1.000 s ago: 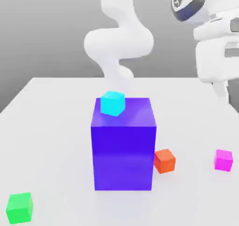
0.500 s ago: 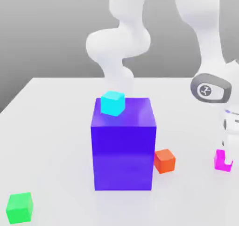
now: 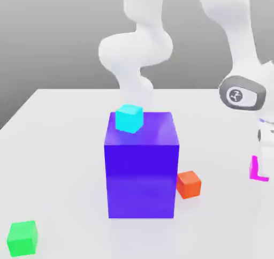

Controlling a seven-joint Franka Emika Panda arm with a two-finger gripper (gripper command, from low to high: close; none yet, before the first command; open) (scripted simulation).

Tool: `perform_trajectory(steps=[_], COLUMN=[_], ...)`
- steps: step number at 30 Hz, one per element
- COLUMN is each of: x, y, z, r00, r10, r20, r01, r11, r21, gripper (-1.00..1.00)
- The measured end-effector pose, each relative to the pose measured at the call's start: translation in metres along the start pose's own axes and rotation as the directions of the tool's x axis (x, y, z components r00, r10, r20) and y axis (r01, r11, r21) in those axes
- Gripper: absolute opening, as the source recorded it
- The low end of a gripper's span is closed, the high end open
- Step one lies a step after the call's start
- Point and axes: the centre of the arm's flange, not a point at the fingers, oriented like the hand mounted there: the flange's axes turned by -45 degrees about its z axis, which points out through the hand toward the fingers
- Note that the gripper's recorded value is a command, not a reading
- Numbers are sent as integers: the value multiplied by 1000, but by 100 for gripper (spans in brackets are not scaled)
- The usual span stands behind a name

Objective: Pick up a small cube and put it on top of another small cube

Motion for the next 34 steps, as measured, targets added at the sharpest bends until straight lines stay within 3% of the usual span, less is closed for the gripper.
perform_trajectory(steps=[5, 11, 19, 23, 24, 30, 34], x=[-60, -170, -352, -438, -445, -449, -452], y=[135, 250, 330, 352, 353, 353, 355], z=[-7, -16, -35, 4, 12, 17, -26], r00=[949, 797, 505, 350, 337, 330, 326], r10=[314, 604, 863, 937, 942, 944, 945], r20=[13, 19, 7, -3, -3, -4, -5], r01=[-314, -604, -863, -937, -941, -944, -945], r11=[950, 797, 505, 350, 337, 330, 326], r21=[7, 10, 10, 9, 9, 8, 7], gripper=[-100, -100, -100, -100, 100, 100, 100])
